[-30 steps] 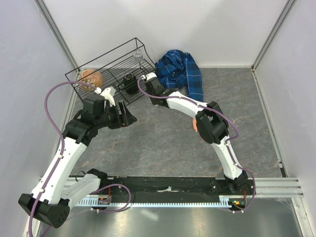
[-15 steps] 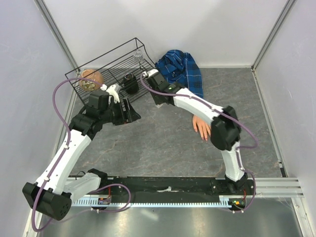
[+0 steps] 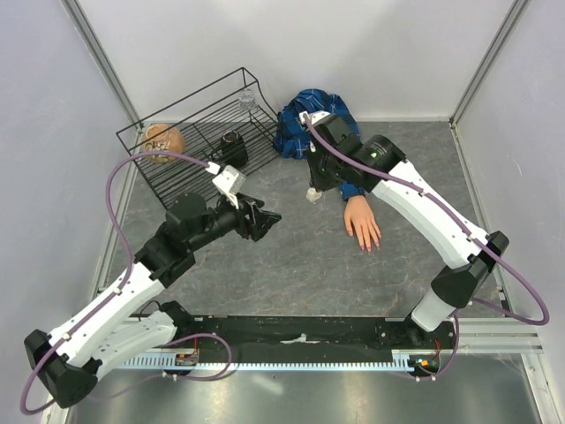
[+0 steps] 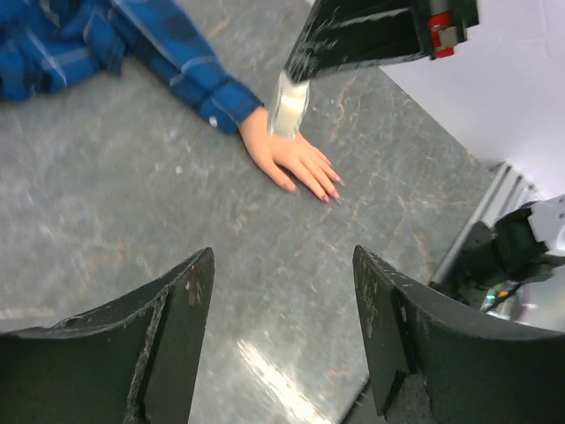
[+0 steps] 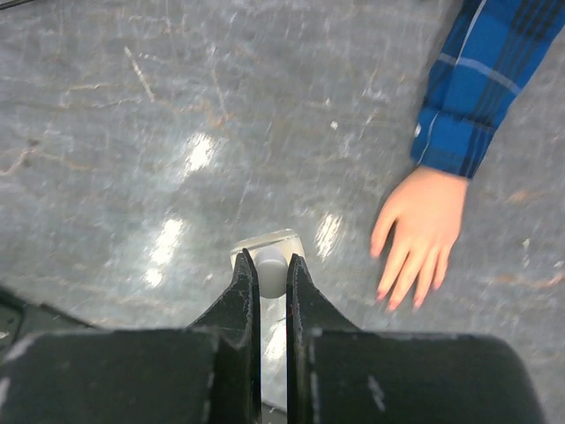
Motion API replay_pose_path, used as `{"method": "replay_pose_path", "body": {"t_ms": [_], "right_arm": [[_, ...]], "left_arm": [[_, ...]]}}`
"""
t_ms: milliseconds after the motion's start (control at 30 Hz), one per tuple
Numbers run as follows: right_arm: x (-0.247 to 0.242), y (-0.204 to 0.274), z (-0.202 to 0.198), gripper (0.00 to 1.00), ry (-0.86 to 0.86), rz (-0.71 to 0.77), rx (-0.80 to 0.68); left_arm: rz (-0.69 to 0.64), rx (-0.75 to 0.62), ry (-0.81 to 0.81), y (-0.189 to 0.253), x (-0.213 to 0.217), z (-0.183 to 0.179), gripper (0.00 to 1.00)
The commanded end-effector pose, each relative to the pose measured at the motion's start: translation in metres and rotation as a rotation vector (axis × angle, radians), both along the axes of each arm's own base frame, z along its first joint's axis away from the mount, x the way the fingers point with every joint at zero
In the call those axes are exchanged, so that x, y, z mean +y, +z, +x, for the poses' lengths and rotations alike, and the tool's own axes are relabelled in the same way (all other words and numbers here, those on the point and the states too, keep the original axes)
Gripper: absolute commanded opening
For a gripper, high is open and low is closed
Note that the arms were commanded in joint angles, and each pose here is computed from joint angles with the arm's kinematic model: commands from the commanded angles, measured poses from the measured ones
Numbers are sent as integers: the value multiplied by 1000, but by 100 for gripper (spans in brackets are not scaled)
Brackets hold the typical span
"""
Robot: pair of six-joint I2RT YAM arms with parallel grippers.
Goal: Paint the nails
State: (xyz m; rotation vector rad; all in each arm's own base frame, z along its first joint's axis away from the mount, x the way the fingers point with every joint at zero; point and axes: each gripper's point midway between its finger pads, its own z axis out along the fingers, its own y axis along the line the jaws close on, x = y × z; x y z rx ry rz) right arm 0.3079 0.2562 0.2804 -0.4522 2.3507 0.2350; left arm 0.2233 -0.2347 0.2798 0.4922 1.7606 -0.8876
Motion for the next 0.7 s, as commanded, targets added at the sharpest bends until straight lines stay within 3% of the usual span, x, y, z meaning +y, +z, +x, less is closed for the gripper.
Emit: {"method": "replay_pose_path", "body": {"t_ms": [0, 133, 400, 667], "right_arm": [[-5, 33, -18, 0, -52, 91, 28], [-11, 49, -16, 0, -140, 144, 11], [-6, 76, -13, 0, -158, 282, 30], [-6, 74, -15, 0, -109, 289, 62]], "left_arm": [[64, -283, 15, 24, -17, 15, 70], [190, -423, -17, 23, -42, 26, 65], [202, -527, -53, 23, -72, 41, 67], [172, -566, -46, 28, -95, 59, 70]]}}
